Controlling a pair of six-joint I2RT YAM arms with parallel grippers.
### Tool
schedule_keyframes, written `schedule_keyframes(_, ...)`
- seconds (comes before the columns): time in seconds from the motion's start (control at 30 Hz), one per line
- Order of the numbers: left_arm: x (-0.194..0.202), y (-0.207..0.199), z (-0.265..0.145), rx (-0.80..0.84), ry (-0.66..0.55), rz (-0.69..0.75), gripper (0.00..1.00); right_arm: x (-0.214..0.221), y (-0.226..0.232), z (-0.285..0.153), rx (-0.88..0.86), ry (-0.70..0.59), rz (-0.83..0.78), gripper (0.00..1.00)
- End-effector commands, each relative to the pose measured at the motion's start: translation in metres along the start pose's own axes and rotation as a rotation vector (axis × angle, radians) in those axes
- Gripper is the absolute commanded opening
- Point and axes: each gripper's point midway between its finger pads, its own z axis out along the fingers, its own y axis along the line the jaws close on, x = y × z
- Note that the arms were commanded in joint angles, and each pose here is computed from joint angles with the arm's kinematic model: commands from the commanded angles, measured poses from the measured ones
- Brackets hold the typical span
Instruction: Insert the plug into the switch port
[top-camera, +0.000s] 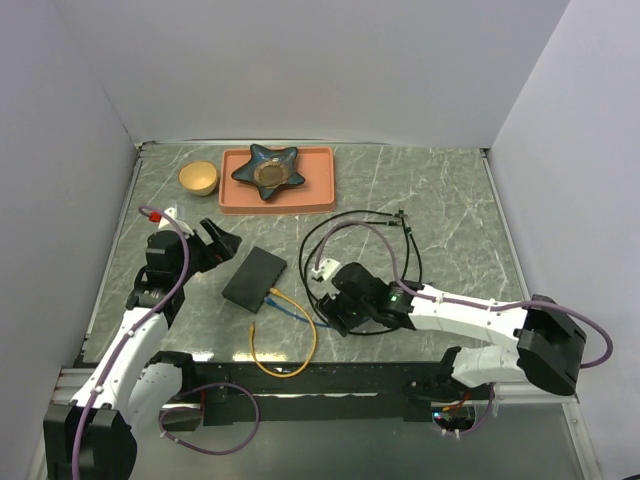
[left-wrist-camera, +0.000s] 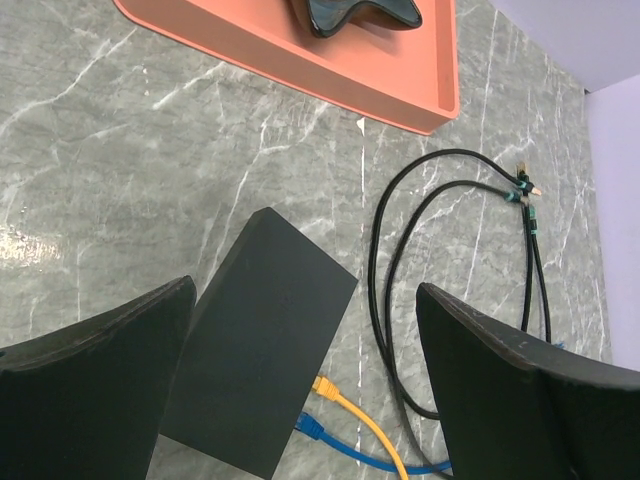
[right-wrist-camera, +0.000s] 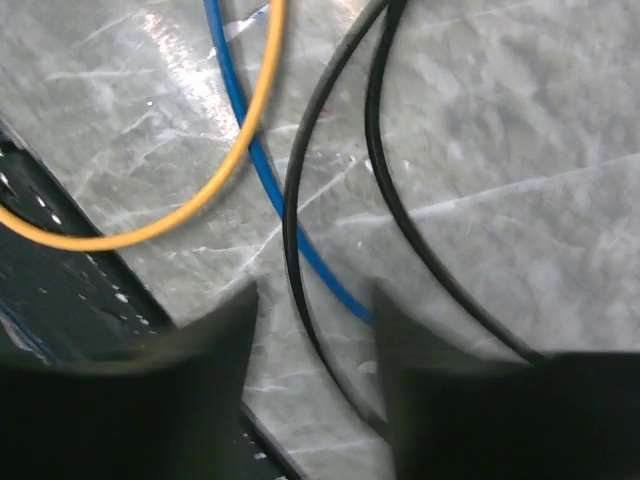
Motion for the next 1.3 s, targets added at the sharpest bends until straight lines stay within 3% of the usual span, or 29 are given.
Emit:
schedule_keyframes(0.0, -0.008, -0.01, 0.002, 0.042, -0.022, 0.003, 0.98, -0.045, -0.019, -0.023, 0.127, -0.176, 0.078, 0.83)
schedule_keyframes(0.1, -0.006, -0.009, 0.002, 0.042, -0.018, -0.005, 0.98, -0.075, -0.039, -0.034, 0.2, -0.272, 0.134, 0.99)
schedule_keyframes(0.17, -0.005, -0.008, 0.002, 0.039, -0.014, -0.004, 0.98, -0.098, -0.053, -0.04, 0.237, -0.316, 0.188, 0.99)
schedule_keyframes(0.3, -0.008, -0.008, -0.001, 0.028, -0.018, 0.005, 0.99, -0.114, -0.094, -0.024, 0.355, -0.248, 0.349, 0.99)
schedule_keyframes(0.47, -0.01, -0.008, -0.003, 0.021, -0.024, 0.015, 0.99, -0.135, -0.119, -0.009, 0.368, -0.249, 0.493, 0.99)
schedule_keyframes(0.7, -0.008, -0.01, -0.001, 0.035, -0.012, 0.009, 0.99, -0.113, -0.159, 0.026, 0.341, -0.171, 0.751, 0.98)
schedule_keyframes(0.9, -0.004, -0.012, 0.003, 0.058, 0.009, 0.004, 0.99, -0.073, -0.218, 0.026, 0.409, -0.148, 0.972, 0.97)
schedule_keyframes(1.27, -0.004, -0.01, 0.005, 0.041, 0.021, 0.011, 0.99, -0.041, -0.273, 0.05, 0.466, -0.014, 1.089, 0.98)
